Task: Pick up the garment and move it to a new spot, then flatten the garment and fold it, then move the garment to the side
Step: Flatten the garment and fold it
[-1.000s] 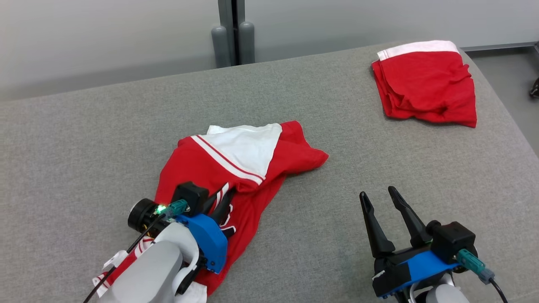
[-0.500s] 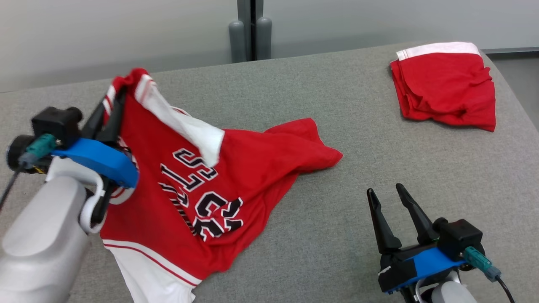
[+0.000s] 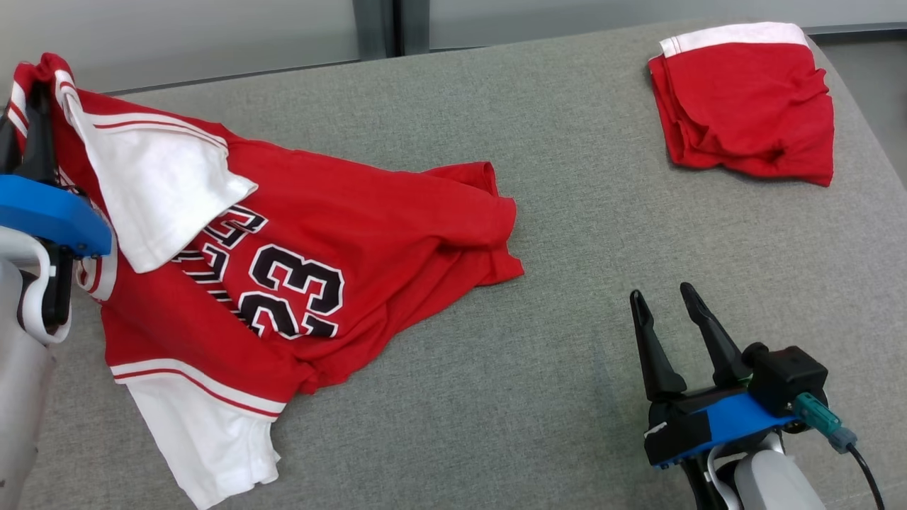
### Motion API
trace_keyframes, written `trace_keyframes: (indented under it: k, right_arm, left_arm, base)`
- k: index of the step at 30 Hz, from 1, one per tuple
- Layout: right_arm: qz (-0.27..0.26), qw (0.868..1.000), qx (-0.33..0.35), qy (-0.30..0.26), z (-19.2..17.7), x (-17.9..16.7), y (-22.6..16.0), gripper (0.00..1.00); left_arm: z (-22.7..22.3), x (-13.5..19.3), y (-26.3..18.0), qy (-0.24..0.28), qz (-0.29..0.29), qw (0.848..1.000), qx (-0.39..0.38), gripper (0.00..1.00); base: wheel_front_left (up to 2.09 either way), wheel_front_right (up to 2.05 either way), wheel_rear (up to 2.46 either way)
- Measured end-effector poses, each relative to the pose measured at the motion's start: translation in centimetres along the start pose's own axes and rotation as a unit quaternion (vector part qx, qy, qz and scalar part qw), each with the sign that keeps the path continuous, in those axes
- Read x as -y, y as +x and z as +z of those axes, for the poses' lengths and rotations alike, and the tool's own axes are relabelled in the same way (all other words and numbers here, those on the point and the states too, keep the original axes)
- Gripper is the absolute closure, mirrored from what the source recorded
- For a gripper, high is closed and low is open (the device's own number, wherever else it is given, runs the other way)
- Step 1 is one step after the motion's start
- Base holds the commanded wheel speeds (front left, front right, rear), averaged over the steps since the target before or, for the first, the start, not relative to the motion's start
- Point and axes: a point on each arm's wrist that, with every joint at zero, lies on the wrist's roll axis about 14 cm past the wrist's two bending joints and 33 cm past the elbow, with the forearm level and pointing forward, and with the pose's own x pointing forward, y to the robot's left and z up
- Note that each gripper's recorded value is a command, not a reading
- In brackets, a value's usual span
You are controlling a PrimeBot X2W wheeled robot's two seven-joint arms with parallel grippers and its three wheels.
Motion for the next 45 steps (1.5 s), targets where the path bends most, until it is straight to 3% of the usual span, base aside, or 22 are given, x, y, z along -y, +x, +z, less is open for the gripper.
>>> trace_keyframes:
  k: [1, 8, 25, 28, 45]
  right_arm:
    - [0.000, 1.000, 0.000, 0.001, 0.0, 0.0, 0.1, 0.00]
    - [0.006, 1.000, 0.007, 0.005, 0.5, -0.4, 0.2, 0.00]
    - [0.045, 0.999, 0.027, 0.006, 1.8, -3.3, 0.4, 0.00]
    - [0.052, 0.998, 0.027, 0.007, 1.8, -3.7, 0.6, 0.00]
    - [0.066, 0.998, 0.016, 0.009, 1.0, -4.8, 0.8, 0.00]
  left_arm:
    - [-0.2, 0.0, 0.1, -0.003, 0.002, 1.000, -0.001, 0.00]
    - [2.8, -0.3, -1.2, -0.002, 0.017, 0.998, 0.052, 0.00]
    - [3.4, -1.9, -13.7, 0.002, 0.097, 0.988, 0.116, 0.00]
    - [2.3, -1.7, -15.5, -0.018, 0.105, 0.988, 0.109, 0.00]
    - [-1.6, -0.6, -20.4, -0.017, 0.137, 0.989, 0.060, 0.00]
  base:
    - [0.00, 0.00, 0.00]
    - [0.00, 0.00, 0.00]
    - [0.00, 0.00, 0.00]
    - [0.00, 0.00, 0.00]
    - [0.00, 0.00, 0.00]
